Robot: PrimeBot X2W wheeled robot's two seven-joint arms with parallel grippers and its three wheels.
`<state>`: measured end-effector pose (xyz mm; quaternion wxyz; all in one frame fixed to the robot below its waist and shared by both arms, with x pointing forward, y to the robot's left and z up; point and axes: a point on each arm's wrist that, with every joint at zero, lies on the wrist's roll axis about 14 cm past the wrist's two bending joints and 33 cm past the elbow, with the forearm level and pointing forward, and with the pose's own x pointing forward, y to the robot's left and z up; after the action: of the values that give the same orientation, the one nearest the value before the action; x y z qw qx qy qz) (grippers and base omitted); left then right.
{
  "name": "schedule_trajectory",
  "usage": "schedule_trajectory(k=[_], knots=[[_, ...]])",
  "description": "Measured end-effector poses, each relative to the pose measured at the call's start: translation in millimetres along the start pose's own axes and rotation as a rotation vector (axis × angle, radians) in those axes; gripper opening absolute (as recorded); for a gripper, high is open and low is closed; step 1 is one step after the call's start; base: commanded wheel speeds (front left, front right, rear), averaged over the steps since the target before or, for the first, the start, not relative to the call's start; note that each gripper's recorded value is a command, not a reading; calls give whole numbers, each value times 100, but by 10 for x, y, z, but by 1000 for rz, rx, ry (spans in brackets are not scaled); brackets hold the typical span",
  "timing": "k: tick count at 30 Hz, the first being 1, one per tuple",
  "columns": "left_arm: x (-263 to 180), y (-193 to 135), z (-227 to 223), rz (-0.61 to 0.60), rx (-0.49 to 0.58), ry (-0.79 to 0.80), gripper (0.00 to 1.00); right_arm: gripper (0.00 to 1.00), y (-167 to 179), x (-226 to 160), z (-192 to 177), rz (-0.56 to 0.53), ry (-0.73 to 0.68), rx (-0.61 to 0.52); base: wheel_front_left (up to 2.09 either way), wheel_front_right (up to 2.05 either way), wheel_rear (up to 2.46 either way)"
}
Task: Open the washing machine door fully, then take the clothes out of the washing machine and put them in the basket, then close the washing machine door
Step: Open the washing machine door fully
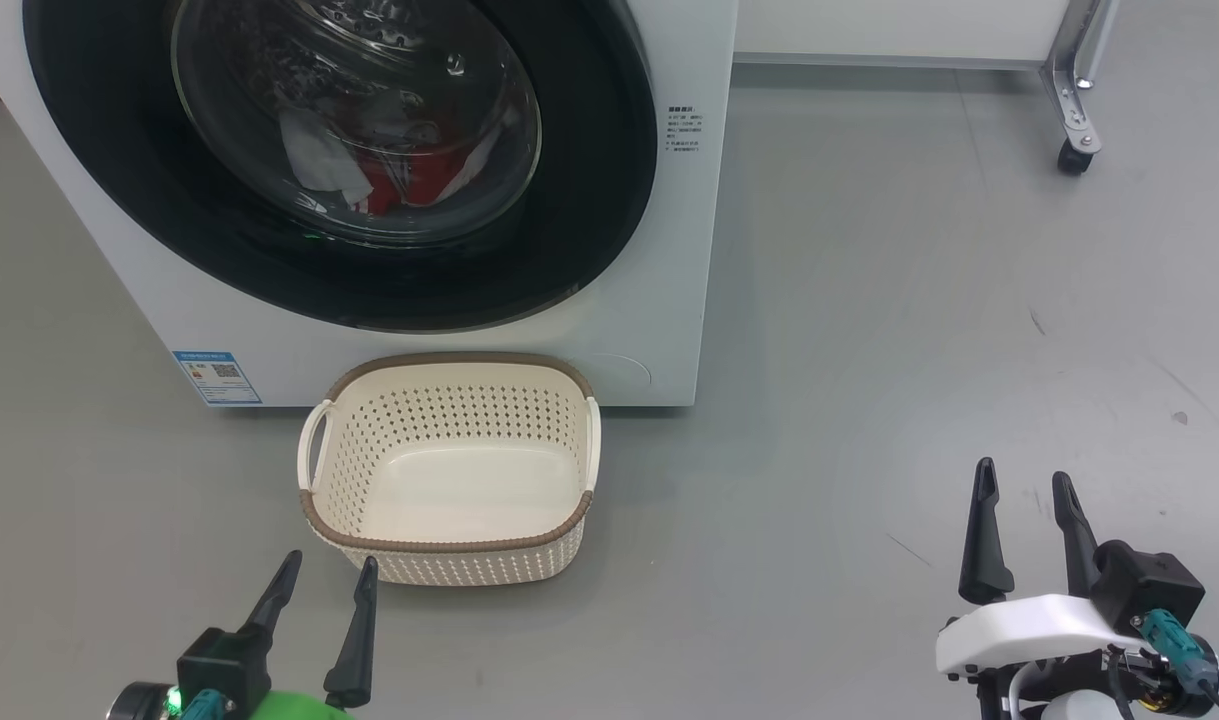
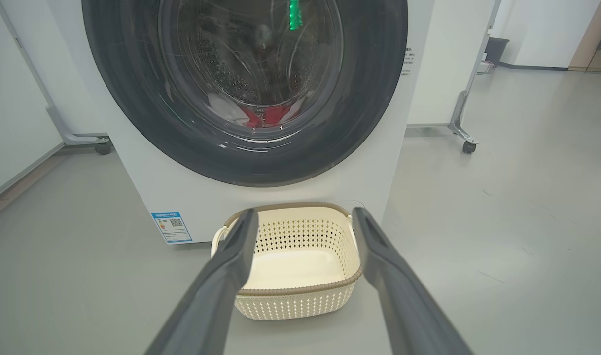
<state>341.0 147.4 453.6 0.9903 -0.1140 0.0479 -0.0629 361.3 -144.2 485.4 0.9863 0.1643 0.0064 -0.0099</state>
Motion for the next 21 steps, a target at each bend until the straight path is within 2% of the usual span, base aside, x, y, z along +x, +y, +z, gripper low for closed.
schedule_trajectory(k=[21], knots=[[-4,25,-13,11,0,4,100,100,27,25,11,3,-3,3,0,0,0]])
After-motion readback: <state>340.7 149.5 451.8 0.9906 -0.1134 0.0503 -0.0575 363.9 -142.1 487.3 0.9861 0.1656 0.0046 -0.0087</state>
